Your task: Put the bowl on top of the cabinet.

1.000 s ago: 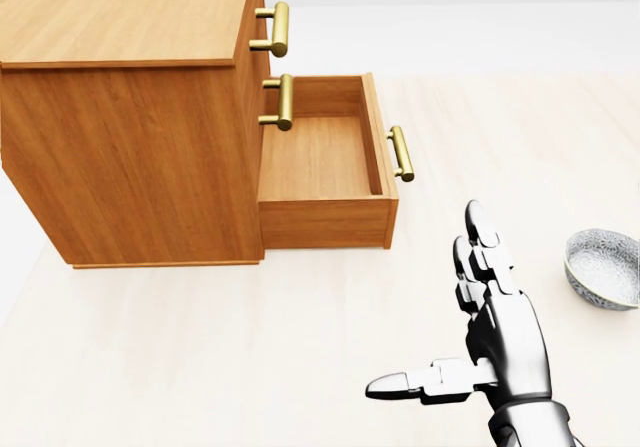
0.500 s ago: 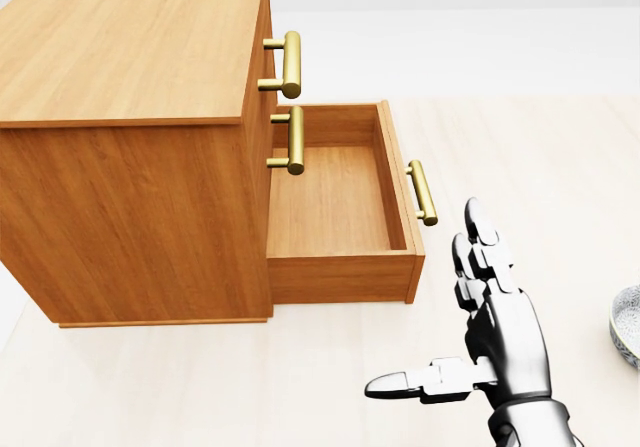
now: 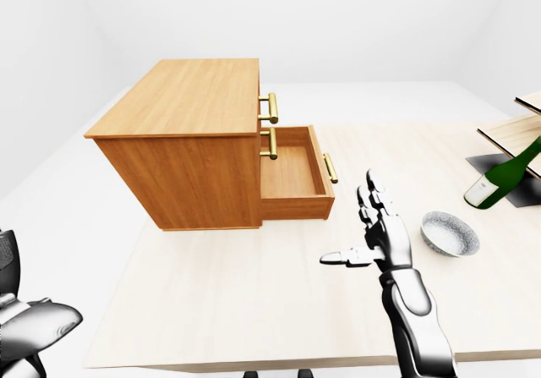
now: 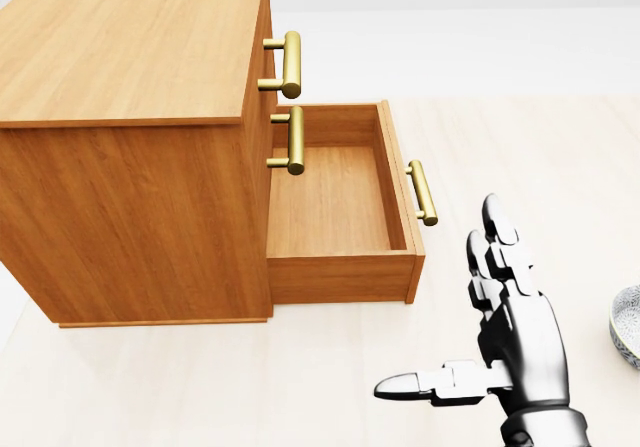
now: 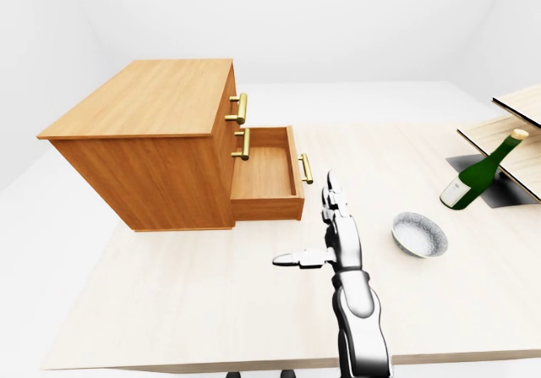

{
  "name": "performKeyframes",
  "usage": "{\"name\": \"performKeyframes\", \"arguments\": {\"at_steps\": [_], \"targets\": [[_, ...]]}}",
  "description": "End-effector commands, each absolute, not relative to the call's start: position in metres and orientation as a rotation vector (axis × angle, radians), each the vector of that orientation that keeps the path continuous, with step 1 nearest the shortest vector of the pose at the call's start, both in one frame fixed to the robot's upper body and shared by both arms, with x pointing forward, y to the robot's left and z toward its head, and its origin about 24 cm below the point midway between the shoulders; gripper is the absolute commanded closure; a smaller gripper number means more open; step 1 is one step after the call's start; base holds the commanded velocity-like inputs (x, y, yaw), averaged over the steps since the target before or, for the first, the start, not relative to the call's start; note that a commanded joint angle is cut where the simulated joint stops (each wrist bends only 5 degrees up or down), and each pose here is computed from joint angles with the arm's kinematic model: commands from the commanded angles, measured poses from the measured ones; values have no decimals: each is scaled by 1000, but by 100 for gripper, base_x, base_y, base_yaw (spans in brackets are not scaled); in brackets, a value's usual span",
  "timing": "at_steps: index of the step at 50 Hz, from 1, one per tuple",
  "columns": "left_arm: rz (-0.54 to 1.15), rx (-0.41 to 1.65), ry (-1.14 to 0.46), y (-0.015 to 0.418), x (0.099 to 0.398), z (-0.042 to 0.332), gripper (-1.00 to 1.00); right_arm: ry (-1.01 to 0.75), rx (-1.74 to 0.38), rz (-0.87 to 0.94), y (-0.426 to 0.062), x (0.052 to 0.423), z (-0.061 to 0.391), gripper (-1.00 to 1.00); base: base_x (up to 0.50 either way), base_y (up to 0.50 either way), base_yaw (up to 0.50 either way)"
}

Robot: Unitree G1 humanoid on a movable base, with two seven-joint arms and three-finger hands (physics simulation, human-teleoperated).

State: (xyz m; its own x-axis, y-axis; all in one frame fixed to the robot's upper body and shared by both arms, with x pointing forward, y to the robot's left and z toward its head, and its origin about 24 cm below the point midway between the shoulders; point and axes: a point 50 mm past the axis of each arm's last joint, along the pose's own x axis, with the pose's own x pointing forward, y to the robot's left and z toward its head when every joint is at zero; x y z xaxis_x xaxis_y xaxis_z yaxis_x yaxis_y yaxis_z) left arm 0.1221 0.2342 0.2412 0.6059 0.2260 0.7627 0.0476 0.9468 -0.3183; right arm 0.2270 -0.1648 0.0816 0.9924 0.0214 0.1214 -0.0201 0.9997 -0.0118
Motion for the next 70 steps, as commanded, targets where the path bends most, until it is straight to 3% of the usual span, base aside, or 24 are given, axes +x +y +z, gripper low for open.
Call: {"name": "performKeyframes", "arguments": {"at_steps": [1,11,20,29,36,43,62,70], "targets": [[115,-312,-903,233,123,239,-100,-199,-33,-24,-178,210,101,-100,0,0,0],[112,-310,-907,232,123,238,-100,-464,-267,-66,-199,174,168,-100,0,0,0],[106,-323,-883,232,124,238,-100,-682,-668,-34,-193,146,227,-100,0,0,0],[109,-325,-882,233,123,238,-100,-523,-924,-56,-211,142,229,-100,0,0,0],[107,-319,-871,231,124,237,-100,-433,-1045,-321,-240,128,238,-100,0,0,0],[107,-326,-867,233,123,237,-100,-381,-1123,-454,-254,118,244,-100,0,0,0],[107,-324,-870,233,123,237,-100,-355,-1121,-358,-261,112,241,-100,0,0,0],[101,-311,-854,230,125,235,-100,-216,-1020,-358,-276,112,216,-100,0,0,0]]}}
